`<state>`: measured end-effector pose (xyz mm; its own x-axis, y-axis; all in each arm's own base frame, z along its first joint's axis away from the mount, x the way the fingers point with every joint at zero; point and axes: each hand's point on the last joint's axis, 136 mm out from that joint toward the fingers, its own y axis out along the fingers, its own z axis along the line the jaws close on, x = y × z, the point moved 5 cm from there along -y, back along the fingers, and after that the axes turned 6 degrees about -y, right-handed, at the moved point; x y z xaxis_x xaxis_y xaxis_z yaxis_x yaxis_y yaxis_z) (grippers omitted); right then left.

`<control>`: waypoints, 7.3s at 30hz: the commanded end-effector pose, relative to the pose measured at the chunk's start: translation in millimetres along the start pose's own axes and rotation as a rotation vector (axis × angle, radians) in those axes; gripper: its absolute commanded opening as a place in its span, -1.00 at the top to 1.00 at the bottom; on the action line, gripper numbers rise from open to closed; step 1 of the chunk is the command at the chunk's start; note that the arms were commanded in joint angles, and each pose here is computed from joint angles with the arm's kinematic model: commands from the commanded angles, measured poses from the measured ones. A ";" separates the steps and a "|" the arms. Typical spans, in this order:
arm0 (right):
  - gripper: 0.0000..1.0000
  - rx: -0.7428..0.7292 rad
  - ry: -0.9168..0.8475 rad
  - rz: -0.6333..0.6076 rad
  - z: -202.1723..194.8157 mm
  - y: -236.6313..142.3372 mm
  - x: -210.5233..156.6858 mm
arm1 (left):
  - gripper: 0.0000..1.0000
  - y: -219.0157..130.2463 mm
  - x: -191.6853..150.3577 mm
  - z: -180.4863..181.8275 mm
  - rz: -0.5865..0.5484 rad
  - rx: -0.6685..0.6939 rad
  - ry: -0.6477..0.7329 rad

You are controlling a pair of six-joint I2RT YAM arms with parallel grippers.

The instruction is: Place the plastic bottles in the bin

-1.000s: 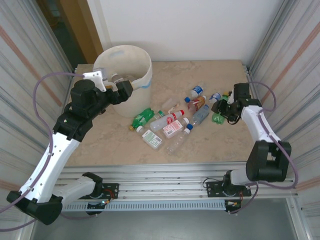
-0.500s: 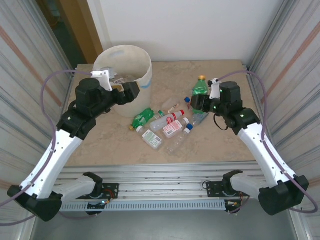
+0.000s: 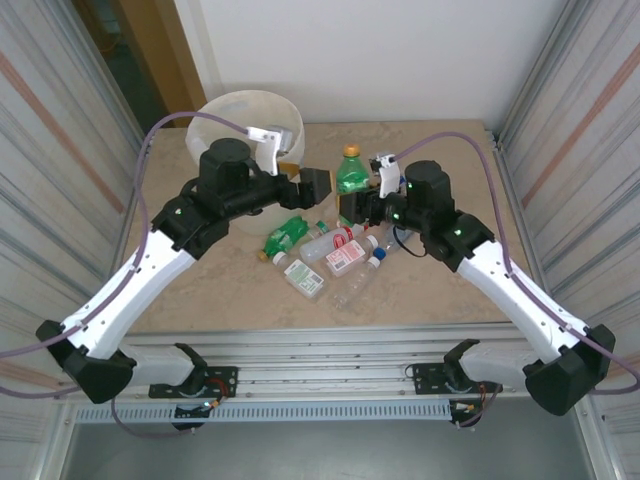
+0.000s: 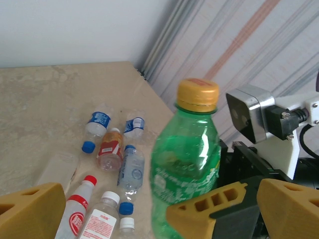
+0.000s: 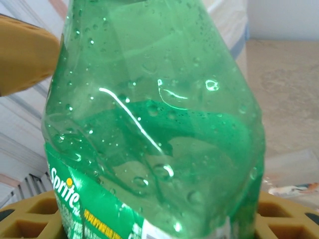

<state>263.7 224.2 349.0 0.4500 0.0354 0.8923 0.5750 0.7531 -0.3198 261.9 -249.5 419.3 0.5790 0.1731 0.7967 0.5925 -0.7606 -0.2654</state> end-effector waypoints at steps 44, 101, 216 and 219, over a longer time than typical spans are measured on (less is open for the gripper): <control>-0.23 0.156 -0.181 -0.036 60.5 15.7 13.8 | 1.00 9.2 11.4 0.6 -0.091 0.009 0.002; -0.96 -0.578 0.158 -0.054 -59.9 -50.3 -13.7 | 1.00 -46.6 168.3 135.2 -0.381 0.659 0.262; 0.08 -0.833 0.743 0.555 -233.4 21.5 -217.3 | -0.97 -56.9 -10.2 109.3 -0.177 0.426 -0.136; 0.20 -0.831 0.720 0.546 -228.6 14.2 -210.7 | -0.97 -59.7 -10.5 108.7 -0.187 0.427 -0.150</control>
<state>344.4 81.4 76.6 0.8801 -0.3841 0.2789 0.3409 0.1028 -0.9344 287.0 -140.9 360.3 0.5222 0.3568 0.7746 0.8360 -0.3938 -0.3822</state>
